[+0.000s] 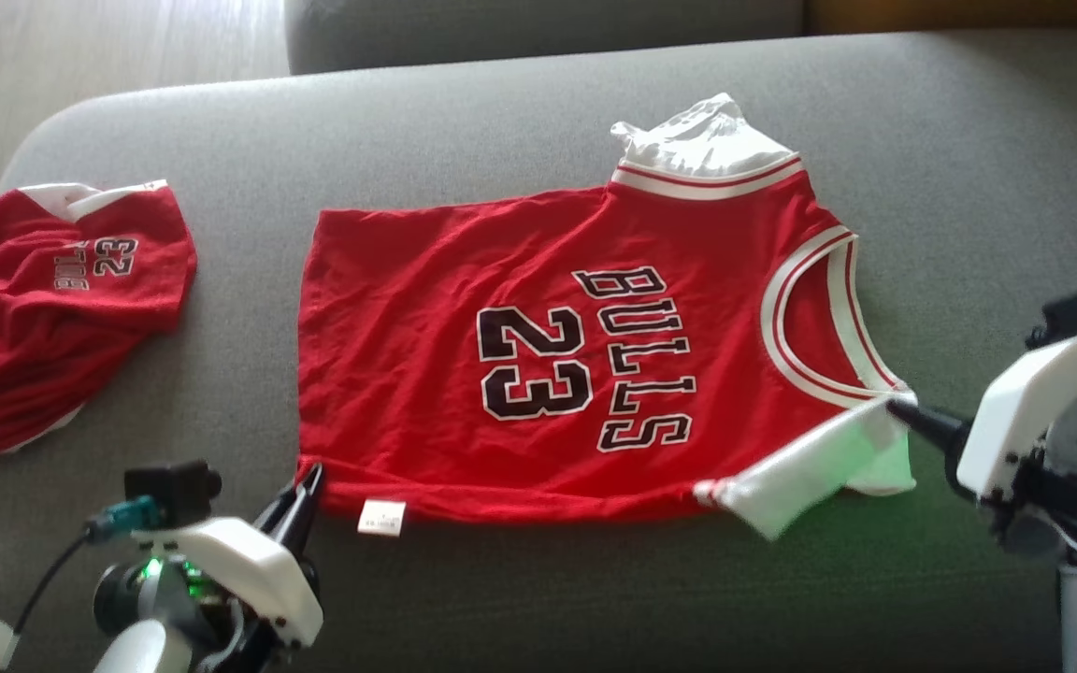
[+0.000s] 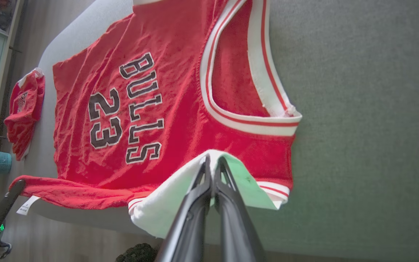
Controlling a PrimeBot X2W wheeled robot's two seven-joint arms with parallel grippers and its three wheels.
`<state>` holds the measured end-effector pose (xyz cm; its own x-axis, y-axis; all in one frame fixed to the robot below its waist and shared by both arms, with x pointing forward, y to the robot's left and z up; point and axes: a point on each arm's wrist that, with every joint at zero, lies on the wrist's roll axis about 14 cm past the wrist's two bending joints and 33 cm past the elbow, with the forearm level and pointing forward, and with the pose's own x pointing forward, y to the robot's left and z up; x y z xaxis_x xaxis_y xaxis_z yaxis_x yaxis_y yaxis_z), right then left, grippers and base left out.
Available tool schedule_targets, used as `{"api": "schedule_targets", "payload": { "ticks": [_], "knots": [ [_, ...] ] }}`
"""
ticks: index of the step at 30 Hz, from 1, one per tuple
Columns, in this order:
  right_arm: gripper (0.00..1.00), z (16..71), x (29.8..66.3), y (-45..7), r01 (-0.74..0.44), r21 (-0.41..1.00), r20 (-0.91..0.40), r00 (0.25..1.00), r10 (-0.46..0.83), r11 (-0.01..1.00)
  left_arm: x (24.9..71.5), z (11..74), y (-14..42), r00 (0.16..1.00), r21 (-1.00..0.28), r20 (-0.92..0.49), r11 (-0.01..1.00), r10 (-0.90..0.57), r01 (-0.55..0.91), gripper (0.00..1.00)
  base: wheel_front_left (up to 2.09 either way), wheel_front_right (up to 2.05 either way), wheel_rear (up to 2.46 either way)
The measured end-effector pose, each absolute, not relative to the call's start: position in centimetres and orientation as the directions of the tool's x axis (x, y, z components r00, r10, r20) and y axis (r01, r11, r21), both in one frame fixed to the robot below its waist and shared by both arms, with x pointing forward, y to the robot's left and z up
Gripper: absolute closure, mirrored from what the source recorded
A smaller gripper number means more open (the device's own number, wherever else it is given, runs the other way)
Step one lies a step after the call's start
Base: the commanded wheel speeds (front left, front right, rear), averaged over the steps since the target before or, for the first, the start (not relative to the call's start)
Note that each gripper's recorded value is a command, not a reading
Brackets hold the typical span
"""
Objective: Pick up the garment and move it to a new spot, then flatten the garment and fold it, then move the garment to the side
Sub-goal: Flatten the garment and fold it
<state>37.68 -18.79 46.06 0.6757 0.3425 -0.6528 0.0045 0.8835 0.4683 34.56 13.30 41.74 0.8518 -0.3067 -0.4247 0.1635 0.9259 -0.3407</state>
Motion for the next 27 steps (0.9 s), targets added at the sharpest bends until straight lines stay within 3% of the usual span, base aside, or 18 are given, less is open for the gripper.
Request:
{"api": "schedule_targets", "payload": {
  "ticks": [14, 27],
  "knots": [
    [1.0, 45.6, 43.4, -19.1, 0.012, 0.455, -0.607, 0.736, 0.3, 0.891, 37.8, 40.2, 13.5, 0.84, -0.341, -0.462, 0.931, -0.286, 0.13, 1.0, 0.0, 0.0, 0.0],
    [1.0, 44.9, 46.2, -18.6, 0.0, 0.46, -0.574, 0.763, 0.297, 0.888, 40.4, 39.4, 13.4, 0.836, -0.315, -0.466, 0.937, -0.289, 0.149, 1.0, 0.0, 0.0, 0.0]
  ]
}}
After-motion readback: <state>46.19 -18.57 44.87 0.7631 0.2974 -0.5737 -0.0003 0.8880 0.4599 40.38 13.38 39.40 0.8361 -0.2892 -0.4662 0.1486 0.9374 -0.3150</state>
